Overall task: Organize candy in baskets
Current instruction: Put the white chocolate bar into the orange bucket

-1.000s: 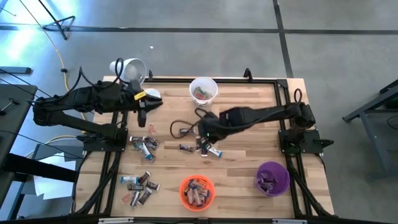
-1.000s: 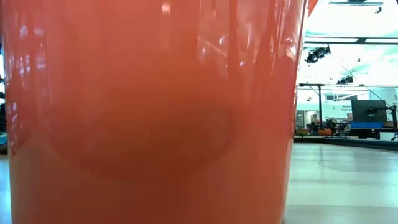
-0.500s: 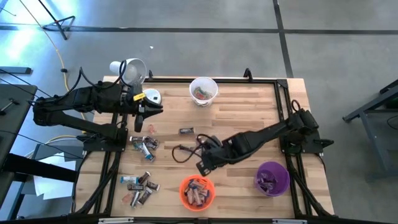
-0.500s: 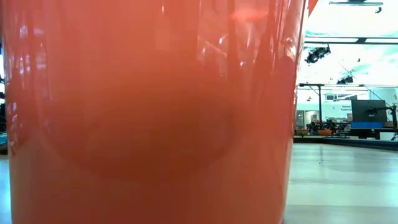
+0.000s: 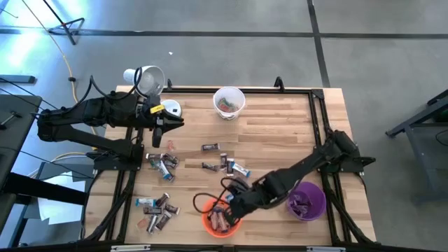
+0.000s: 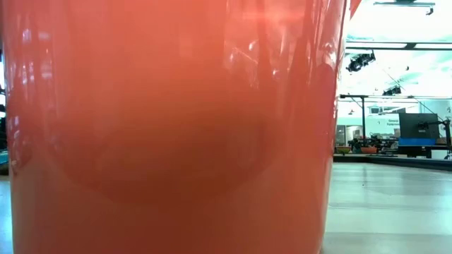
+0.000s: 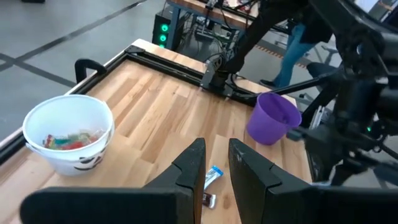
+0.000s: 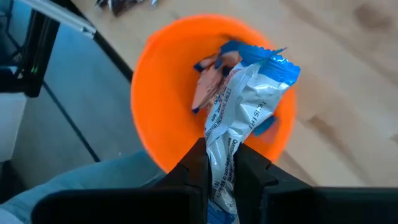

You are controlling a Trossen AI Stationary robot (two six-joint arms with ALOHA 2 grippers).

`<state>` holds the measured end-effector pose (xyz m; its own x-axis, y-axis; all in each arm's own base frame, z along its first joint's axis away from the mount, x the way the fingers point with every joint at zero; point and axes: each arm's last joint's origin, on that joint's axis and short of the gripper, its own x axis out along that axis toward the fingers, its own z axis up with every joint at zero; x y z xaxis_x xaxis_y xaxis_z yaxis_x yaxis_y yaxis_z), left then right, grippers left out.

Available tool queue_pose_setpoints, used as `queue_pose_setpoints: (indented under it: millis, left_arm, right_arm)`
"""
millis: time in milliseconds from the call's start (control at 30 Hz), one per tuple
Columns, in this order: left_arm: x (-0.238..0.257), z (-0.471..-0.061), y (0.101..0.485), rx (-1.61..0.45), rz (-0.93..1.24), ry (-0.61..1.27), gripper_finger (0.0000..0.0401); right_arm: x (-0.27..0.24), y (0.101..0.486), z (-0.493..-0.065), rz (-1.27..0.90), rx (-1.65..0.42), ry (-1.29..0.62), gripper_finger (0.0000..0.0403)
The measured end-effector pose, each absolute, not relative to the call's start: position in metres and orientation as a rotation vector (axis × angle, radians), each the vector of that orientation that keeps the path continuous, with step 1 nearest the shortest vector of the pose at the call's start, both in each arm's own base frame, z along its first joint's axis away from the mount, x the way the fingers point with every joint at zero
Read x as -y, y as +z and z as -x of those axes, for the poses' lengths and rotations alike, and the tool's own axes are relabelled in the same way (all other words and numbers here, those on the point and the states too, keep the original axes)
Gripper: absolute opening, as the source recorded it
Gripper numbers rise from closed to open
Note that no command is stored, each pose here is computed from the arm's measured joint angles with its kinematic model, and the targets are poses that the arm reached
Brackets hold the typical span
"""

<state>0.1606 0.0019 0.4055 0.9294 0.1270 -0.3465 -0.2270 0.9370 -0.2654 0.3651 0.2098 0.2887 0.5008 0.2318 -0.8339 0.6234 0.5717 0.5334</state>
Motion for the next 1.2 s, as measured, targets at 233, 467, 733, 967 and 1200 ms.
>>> queue_pose_setpoints:
  millis: [233, 467, 733, 967, 1200]
  left_arm:
    - [-0.002, -0.161, 0.405, -0.332, 0.320, 0.186, 0.0055]
    - [-0.002, -0.161, 0.405, -0.333, 0.324, 0.181, 0.0055]
    - [-0.002, -0.159, 0.402, -0.375, 0.331, 0.189, 0.0055]
    - [-0.002, -0.158, 0.400, -0.389, 0.330, 0.191, 0.0055]
    - [-0.002, -0.158, 0.400, -0.392, 0.298, 0.185, 0.0055]
  right_arm:
    - [-0.226, 0.268, -0.374, -0.925, -1.058, -0.240, 0.0037]
    - [-0.235, 0.253, -0.390, -0.845, -1.012, -0.127, 0.0063]
    - [-0.234, 0.253, -0.391, -0.807, -0.999, -0.102, 0.0135]
    - [-0.224, 0.256, -0.391, -0.923, -1.128, -0.082, 0.0152]
    - [-0.196, 0.260, -0.391, -0.859, -1.178, -0.135, 0.0141]
